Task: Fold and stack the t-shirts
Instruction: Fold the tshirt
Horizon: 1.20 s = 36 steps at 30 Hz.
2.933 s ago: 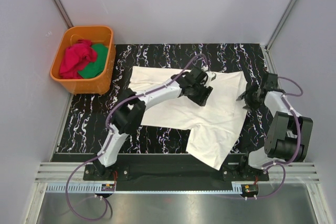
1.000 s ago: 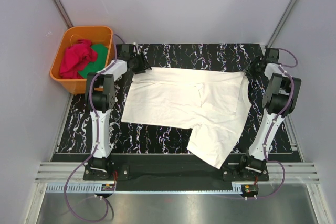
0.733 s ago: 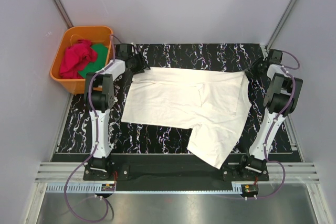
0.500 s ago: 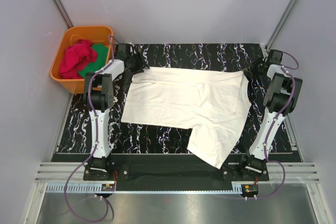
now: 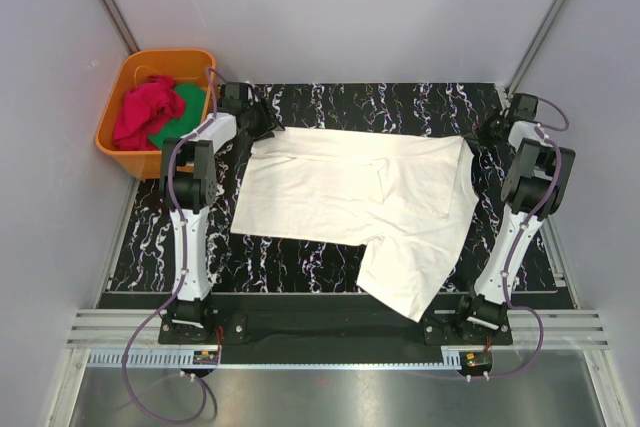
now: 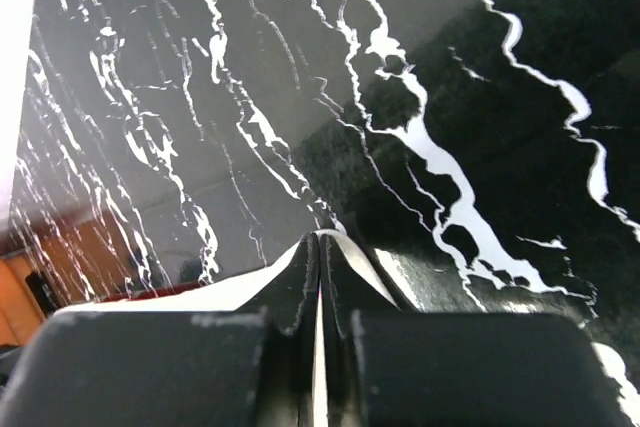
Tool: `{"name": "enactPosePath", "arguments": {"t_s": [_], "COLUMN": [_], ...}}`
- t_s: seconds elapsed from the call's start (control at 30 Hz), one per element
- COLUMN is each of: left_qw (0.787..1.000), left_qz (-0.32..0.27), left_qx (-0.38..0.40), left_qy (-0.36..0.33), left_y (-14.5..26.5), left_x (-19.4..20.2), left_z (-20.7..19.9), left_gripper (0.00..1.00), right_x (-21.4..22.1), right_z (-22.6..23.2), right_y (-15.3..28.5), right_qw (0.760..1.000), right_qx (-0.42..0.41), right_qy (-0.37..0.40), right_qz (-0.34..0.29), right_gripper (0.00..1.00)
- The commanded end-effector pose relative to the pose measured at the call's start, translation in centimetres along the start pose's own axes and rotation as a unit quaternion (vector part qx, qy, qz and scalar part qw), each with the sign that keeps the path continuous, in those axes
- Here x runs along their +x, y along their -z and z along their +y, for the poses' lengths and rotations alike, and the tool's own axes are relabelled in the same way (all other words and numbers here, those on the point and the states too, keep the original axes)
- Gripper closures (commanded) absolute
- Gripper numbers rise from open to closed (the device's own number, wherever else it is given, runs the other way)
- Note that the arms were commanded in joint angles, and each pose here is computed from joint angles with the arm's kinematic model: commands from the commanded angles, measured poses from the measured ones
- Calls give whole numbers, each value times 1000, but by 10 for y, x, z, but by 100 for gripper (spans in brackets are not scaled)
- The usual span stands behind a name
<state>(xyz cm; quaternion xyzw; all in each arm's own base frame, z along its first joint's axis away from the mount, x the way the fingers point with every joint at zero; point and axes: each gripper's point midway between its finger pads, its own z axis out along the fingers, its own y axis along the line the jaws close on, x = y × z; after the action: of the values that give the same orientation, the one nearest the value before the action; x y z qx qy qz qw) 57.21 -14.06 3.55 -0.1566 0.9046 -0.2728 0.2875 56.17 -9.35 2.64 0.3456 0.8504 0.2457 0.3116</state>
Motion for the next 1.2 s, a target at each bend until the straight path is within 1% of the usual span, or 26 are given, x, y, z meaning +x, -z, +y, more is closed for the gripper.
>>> {"name": "enactPosePath", "arguments": {"t_s": [0.0,0.03,0.07,0.13,0.2,0.3,0.37,0.43,0.47,0.73,0.83,0.9,0.93,0.97,1.0,1.03,1.07,1.13,1.17], "left_qw": [999,999,998,997,997,997,997,997,997,998,999,999,999,998,998,997,996,995,993], "left_qz": [7,9,12,17,13,9,9,7,8,-2,-13,-29,-42,-46,-52,-67,-64,-67,-80], "left_qx": [-29,-37,-40,-42,-44,-49,-51,-51,-51,-30,-18,-26,-22,-25,-31,-26,-31,-37,-37], "left_qy": [23,31,38,55,55,52,52,52,54,58,37,12,-3,-19,-29,-40,-50,-64,-78], "left_y": [-5,-7,-8,-11,-12,-11,-11,-11,-13,-16,-7,2,12,20,26,41,48,61,79], "left_x": [1,2,3,6,4,3,2,-2,-2,-15,-24,-32,-39,-41,-43,-52,-50,-46,-52], "left_z": [21,27,30,37,38,39,41,41,43,40,26,19,4,-2,-8,-20,-22,-27,-36], "left_gripper": [50,50,51,52,53,52,52,52,52,52,44,39,37,36,34,34,33,32,32], "right_x": [-16,-17,-22,-23,-21,-25,-32,-27,-36,-42,-50,-54,-60,-63,-67,-73,-75,-80,-79], "right_z": [-2,-9,-21,-26,-36,-38,-31,-32,-21,7,21,25,29,33,37,39,45,48,54], "right_y": [1,1,3,6,4,5,4,-6,-6,-31,-28,-20,-15,-5,2,10,23,40,55], "right_qw": [999,999,996,993,989,985,986,986,988,995,997,996,996,995,995,993,992,990,989], "right_qx": [27,47,83,101,123,136,127,133,122,78,63,66,67,72,76,84,89,105,111], "right_qy": [3,-3,-9,-33,-58,-78,-80,-78,-71,-46,-21,-6,3,15,21,27,36,44,50], "right_qz": [-21,-25,-43,-55,-58,-72,-78,-61,-62,-49,-50,-53,-61,-64,-69,-78,-79,-88,-86], "right_gripper": [100,100,100,100,100,100,100,100,100,100,100,96,91,82,78,75,67,58,55]}}
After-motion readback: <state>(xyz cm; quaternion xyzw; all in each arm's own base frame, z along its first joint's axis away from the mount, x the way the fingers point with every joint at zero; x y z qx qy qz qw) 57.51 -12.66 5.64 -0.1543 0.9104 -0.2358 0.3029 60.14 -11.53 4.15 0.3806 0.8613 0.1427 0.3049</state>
